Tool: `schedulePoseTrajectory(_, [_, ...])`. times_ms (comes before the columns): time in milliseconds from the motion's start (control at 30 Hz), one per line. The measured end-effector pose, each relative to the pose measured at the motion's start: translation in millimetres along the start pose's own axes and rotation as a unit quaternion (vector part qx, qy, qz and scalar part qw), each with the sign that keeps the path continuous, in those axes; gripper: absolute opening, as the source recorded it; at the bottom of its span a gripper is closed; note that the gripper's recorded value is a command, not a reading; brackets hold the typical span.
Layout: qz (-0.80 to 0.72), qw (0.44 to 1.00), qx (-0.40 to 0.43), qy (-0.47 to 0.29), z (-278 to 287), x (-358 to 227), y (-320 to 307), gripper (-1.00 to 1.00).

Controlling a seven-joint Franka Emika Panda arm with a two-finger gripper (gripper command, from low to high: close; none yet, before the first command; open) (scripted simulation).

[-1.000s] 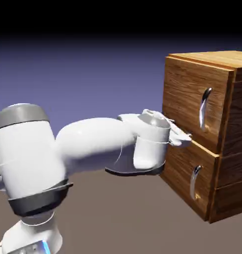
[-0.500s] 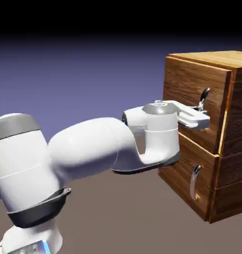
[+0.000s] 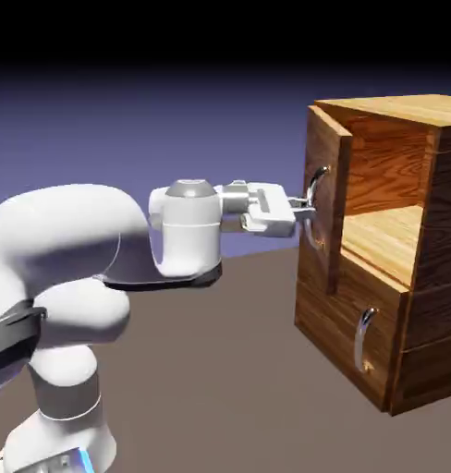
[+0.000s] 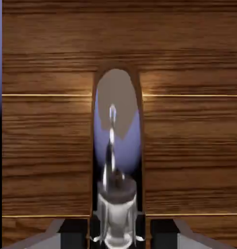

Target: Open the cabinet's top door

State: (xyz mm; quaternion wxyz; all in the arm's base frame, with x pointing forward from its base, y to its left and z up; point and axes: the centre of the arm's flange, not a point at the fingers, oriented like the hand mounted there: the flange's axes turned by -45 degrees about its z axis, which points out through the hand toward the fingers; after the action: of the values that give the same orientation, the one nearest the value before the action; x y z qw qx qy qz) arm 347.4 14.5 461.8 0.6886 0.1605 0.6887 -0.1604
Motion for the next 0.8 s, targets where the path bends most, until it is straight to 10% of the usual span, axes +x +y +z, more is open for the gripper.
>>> schedulePoseTrajectory(800, [0.000, 0.963, 0.271, 0.000, -139, 0, 121, -1.00])
